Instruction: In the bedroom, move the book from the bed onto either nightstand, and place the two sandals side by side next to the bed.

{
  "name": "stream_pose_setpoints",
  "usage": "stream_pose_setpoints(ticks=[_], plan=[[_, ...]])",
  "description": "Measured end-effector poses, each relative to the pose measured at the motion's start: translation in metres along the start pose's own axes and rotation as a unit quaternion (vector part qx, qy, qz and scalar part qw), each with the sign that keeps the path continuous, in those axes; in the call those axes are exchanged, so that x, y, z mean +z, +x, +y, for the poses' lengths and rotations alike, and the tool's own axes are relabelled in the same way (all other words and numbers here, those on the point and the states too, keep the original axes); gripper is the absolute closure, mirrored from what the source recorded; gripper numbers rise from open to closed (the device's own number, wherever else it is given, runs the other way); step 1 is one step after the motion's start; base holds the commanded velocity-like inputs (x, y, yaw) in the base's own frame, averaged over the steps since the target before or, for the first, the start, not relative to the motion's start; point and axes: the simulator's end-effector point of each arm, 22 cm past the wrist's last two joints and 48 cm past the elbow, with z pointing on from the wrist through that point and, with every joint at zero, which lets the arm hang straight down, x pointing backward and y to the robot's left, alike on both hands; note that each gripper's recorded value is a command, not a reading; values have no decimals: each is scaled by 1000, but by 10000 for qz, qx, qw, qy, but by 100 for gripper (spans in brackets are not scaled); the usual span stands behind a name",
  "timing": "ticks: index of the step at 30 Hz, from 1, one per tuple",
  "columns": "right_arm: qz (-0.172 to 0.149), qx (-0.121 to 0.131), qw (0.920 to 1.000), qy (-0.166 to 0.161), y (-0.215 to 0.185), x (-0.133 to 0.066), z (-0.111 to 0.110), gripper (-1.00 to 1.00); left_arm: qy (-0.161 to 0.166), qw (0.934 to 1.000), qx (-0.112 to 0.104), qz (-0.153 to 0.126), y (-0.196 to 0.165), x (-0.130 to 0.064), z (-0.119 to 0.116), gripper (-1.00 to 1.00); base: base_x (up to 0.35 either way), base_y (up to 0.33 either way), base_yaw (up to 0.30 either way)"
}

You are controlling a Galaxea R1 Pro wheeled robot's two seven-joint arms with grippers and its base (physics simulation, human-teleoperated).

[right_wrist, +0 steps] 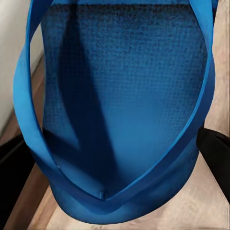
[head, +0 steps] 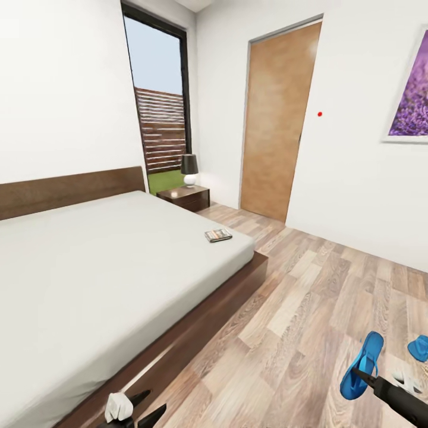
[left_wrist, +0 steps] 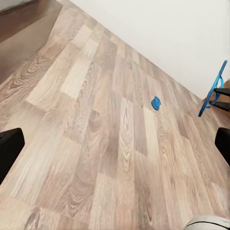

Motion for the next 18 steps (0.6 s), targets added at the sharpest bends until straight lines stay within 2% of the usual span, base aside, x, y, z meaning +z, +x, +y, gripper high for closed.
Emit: stream_pose_setpoints(ticks=[13, 18], plan=[[5, -4, 10000, 1, 0, 0, 0, 100, -3, 10000, -3, -4, 0, 0, 0, -100, 0, 0, -283], [49, 33, 10000, -72, 9, 7, 8, 100, -14, 10000, -21, 11, 2, 0, 1, -100, 0, 0, -280]])
